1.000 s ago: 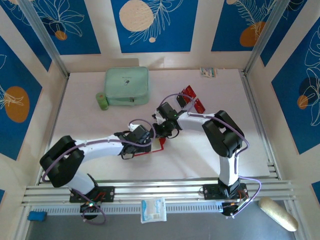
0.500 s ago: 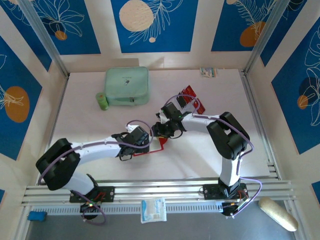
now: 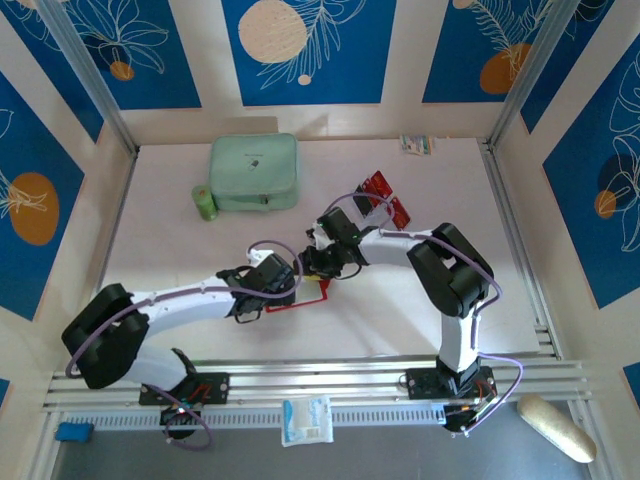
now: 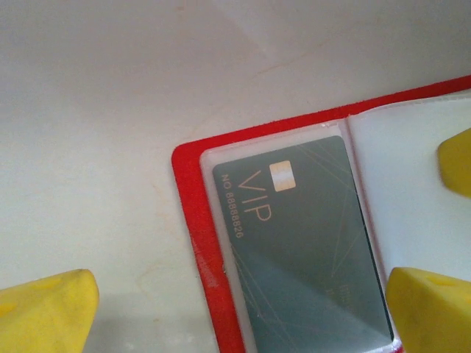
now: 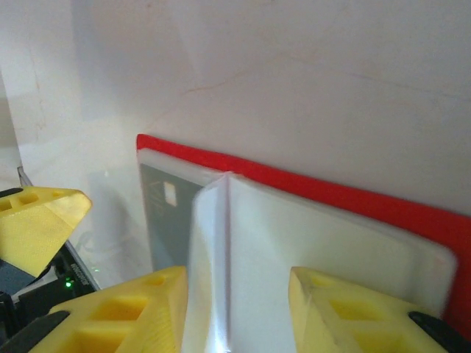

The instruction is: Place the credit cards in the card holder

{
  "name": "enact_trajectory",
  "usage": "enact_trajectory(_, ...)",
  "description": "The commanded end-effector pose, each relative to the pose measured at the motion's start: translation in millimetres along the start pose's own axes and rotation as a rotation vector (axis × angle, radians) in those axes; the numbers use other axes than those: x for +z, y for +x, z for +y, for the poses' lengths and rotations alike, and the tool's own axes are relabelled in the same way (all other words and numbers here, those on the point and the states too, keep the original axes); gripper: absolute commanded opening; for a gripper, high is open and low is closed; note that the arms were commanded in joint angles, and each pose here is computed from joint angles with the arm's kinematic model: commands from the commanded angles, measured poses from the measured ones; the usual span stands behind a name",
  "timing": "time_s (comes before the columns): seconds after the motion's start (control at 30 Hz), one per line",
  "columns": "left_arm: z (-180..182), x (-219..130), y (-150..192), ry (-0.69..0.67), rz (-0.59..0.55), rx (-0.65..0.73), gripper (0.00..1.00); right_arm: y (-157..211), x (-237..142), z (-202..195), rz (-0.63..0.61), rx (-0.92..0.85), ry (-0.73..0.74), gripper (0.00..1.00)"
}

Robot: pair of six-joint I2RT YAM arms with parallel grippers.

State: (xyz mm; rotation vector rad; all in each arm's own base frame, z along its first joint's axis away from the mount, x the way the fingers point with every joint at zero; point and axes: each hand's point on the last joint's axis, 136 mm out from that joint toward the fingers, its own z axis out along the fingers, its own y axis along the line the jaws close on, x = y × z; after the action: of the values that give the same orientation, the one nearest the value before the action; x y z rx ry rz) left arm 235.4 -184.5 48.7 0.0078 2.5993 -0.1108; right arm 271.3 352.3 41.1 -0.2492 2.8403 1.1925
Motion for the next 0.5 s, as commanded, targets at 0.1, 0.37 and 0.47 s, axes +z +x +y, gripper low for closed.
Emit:
enact_trajectory(0.1, 16.9, -25.6, -10.2, -0.031, -0.066, -0.002, 1.00, 2.7, 6.3, 39.8, 0.020, -0.016, -0.084, 0.43)
enact_trajectory(0.37, 33.3, -52.4, -23.4, -0.026, -0.148, -0.040, 1.00, 7.1, 30.0, 53.0, 0.049, -0.009, -0.081, 0.56)
enact_trajectory(0.47, 37.2, -57.2, -24.9, -0.025, -0.162, -0.051, 1.00, 9.4, 40.0, 51.6, 0.062, 0.002, -0.078, 0.56)
